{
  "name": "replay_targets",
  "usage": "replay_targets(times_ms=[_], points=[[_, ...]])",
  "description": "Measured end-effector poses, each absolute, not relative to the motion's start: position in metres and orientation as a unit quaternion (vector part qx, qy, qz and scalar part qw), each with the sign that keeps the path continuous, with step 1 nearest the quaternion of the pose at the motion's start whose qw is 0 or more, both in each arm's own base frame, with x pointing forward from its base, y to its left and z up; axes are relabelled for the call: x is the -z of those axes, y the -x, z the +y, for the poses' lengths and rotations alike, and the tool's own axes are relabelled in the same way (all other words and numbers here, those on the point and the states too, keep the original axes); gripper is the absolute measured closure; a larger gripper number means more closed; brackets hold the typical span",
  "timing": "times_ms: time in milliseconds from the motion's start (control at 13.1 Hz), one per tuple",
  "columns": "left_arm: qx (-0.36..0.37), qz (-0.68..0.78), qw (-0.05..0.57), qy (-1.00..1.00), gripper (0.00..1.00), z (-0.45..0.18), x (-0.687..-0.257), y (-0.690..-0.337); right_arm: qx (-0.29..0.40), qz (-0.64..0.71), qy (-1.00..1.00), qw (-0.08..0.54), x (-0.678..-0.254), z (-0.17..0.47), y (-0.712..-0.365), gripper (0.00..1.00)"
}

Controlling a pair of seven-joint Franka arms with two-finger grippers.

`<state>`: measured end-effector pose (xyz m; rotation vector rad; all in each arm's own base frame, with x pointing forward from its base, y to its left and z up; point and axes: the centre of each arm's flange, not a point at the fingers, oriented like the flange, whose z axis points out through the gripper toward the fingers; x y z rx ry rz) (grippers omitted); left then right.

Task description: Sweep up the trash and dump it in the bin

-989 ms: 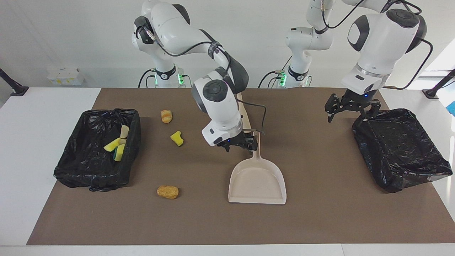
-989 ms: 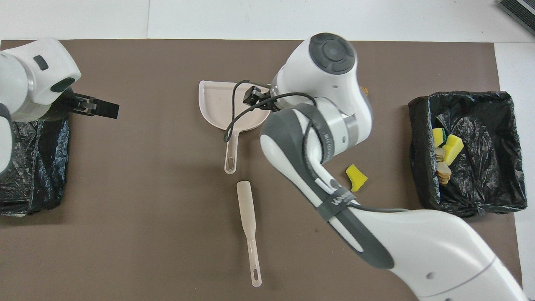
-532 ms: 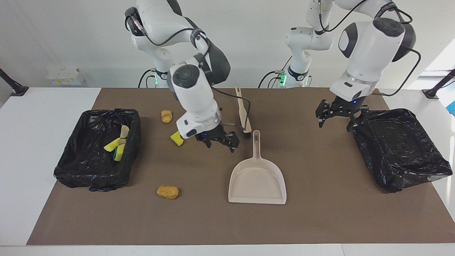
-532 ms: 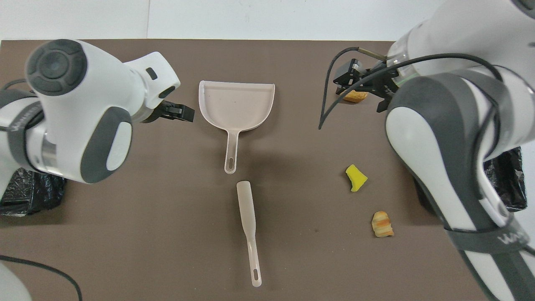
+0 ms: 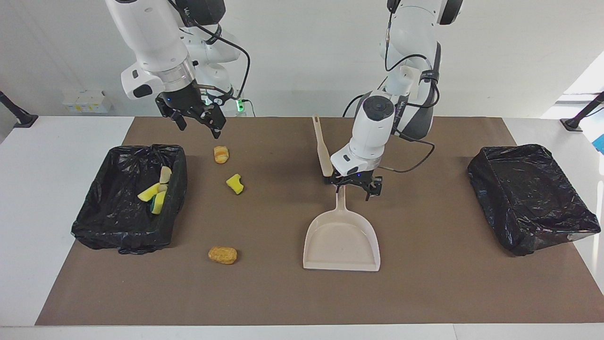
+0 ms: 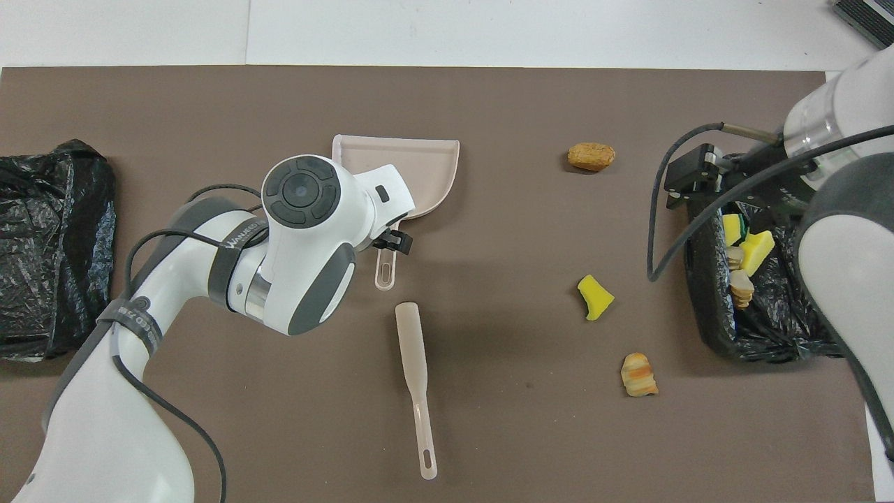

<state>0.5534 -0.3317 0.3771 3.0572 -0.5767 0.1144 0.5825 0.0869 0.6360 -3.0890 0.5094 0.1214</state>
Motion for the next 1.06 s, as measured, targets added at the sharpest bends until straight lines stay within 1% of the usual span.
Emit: replay_targets(times_ms=[228,304,380,532,761,1065], points=[[-0.038,-0.177,0.017,-0.983,0.00,-0.351,-0.364,-0.535,-0.055,0.141,0.988,0.001,-0.624,0.050,-0.573,0.00],[-0.038,-0.177,0.017,-0.983,0.04,-0.352,-0.364,-0.534,-0.060,0.138,0.989,-0.001,-0.619,0.044,-0.568,0.00],[-0.039,-0.176,0.017,-0.983,0.04,-0.353,-0.365,-0.533,-0.065,0.138,0.988,-0.003,-0.614,0.042,-0.561,0.00],[-0.040,-0.175,0.017,-0.984,0.26,-0.352,-0.366,-0.534,-0.071,0.137,0.988,-0.007,-0.607,0.043,-0.548,0.00],[-0.037,-0.175,0.016,-0.984,0.28,-0.351,-0.363,-0.533,-0.067,0.136,0.988,-0.009,-0.601,0.044,-0.534,0.00],[-0.034,-0.174,0.016,-0.984,0.33,-0.349,-0.360,-0.531,-0.063,0.144,0.988,-0.009,-0.605,0.034,-0.533,0.00]])
